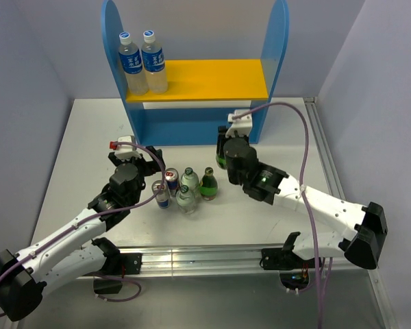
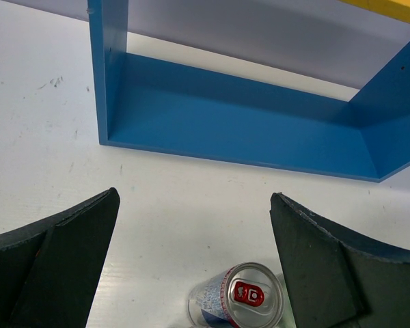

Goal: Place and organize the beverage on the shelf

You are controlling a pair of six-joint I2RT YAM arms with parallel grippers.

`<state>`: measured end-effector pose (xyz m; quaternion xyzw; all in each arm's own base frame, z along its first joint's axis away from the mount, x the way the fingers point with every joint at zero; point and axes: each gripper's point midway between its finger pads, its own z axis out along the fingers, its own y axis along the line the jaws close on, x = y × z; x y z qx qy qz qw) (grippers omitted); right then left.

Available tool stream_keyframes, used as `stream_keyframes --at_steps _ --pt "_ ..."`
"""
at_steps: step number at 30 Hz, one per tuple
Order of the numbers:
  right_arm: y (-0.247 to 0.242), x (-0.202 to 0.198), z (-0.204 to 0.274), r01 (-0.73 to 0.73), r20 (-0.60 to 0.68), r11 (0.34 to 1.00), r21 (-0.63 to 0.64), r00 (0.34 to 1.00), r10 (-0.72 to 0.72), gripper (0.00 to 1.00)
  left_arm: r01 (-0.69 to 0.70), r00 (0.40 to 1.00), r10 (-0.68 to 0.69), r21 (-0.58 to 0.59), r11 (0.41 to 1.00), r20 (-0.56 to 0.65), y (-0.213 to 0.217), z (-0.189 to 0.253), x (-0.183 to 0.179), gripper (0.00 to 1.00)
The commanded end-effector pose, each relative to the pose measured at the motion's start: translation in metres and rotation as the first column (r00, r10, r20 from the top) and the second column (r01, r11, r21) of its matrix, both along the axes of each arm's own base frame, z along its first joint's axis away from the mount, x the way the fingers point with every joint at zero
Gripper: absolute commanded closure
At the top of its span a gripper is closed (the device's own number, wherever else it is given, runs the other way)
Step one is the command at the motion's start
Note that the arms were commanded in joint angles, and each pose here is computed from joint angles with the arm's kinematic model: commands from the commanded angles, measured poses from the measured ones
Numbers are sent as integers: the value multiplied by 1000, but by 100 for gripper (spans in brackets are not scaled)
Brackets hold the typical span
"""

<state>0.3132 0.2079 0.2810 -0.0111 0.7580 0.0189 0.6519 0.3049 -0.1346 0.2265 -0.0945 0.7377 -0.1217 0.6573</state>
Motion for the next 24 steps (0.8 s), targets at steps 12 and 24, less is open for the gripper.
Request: stream_keyframes --at_steps 12,24 --pt "-7 94 224 62 299 995 84 951 -84 100 25 999 -25 -31 999 24 -5 13 0 1" --pt "-49 165 282 172 382 977 130 900 -209 100 42 999 -42 -25 999 13 -10 9 2 1"
